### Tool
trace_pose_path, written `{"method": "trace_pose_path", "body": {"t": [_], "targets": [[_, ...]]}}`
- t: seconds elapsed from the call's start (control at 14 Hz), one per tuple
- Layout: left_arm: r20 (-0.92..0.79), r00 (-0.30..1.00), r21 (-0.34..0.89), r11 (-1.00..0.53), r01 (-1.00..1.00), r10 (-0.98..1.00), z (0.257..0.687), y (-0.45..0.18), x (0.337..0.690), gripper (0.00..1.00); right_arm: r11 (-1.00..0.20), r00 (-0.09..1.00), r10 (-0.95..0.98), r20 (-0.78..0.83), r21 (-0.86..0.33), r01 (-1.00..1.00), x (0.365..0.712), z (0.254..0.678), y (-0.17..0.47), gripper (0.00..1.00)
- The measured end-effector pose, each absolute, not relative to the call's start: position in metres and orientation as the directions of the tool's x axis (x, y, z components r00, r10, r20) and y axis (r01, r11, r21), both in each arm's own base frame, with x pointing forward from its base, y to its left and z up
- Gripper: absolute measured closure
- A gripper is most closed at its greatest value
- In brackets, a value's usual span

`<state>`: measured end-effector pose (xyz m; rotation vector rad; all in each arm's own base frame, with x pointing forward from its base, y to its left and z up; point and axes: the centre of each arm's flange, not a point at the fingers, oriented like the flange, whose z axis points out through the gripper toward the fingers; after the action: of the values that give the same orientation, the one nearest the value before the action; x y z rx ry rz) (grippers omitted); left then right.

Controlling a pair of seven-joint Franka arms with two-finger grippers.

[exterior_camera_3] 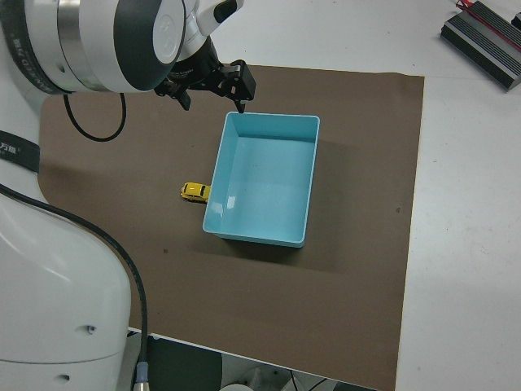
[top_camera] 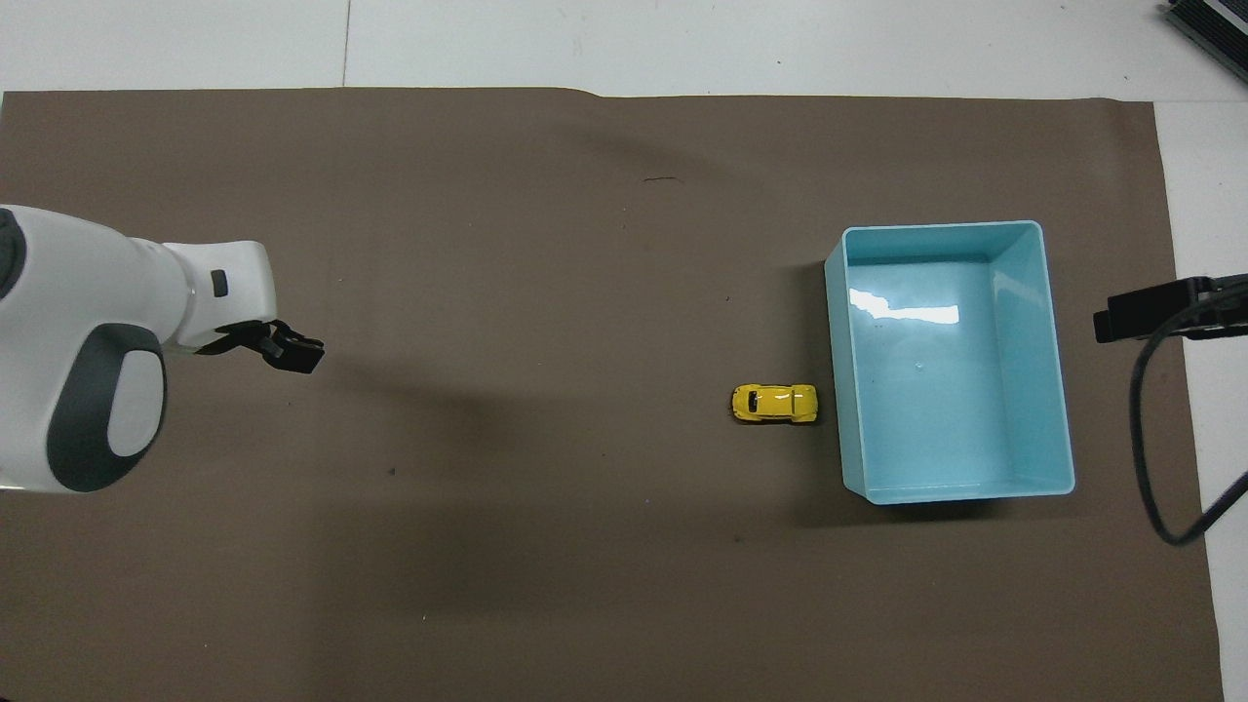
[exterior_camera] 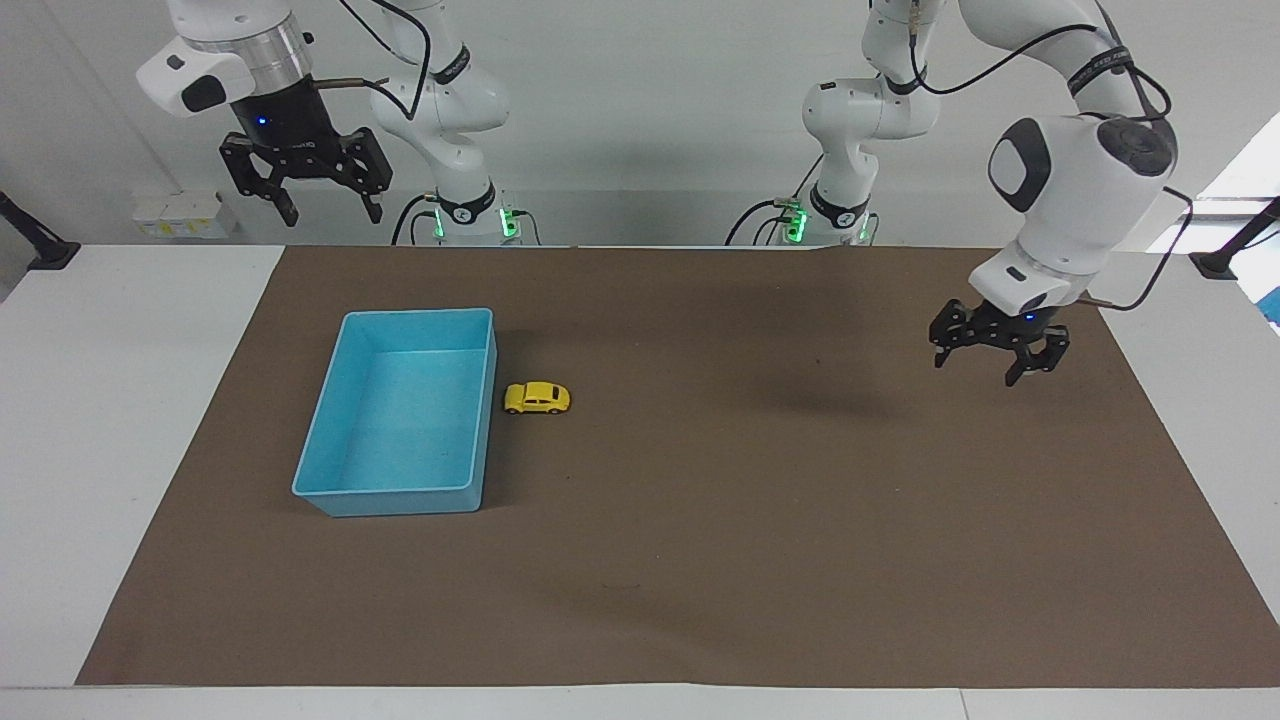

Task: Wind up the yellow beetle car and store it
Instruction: 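Release the car and lift the left gripper away, then return the left gripper to rest while the right gripper reaches the car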

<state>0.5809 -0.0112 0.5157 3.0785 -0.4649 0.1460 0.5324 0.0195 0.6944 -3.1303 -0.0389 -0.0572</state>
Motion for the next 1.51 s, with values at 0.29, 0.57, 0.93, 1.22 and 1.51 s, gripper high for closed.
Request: {"method": "trace_pose_path", "body": {"t": [0.29, 0.57, 0.93, 1.22, 1.51], "targets": [[0.052, 0.975, 0.003, -0.976, -0.216, -0.215, 0.578, -0.003, 0.571, 0.00, -1.000, 0.999, 0.025, 0.035, -0.010, 0.025, 0.532, 0.694, 0.020, 0.00], [0.028, 0.983, -0.016, -0.983, -0.182, -0.183, 0.619, -0.017, 0.553, 0.00, -1.000, 0.999, 0.025, 0.035, -0.010, 0.025, 0.532, 0.694, 0.020, 0.00], [0.008, 0.989, -0.013, -0.989, -0.147, -0.147, 0.647, -0.026, 0.542, 0.00, -0.999, 0.999, 0.048, 0.001, -0.012, 0.048, 0.514, 0.704, 0.020, 0.00], [-0.007, 0.989, -0.012, -0.989, -0.147, -0.147, 0.645, -0.029, 0.540, 0.00, -0.960, 0.960, 0.280, -0.028, -0.025, 0.279, 0.496, 0.699, 0.031, 0.00], [-0.027, 0.989, -0.010, -0.989, -0.148, -0.148, 0.643, -0.029, 0.538, 0.00, -0.875, 0.873, 0.483, -0.064, -0.054, 0.480, 0.478, 0.679, 0.062, 0.00]]}}
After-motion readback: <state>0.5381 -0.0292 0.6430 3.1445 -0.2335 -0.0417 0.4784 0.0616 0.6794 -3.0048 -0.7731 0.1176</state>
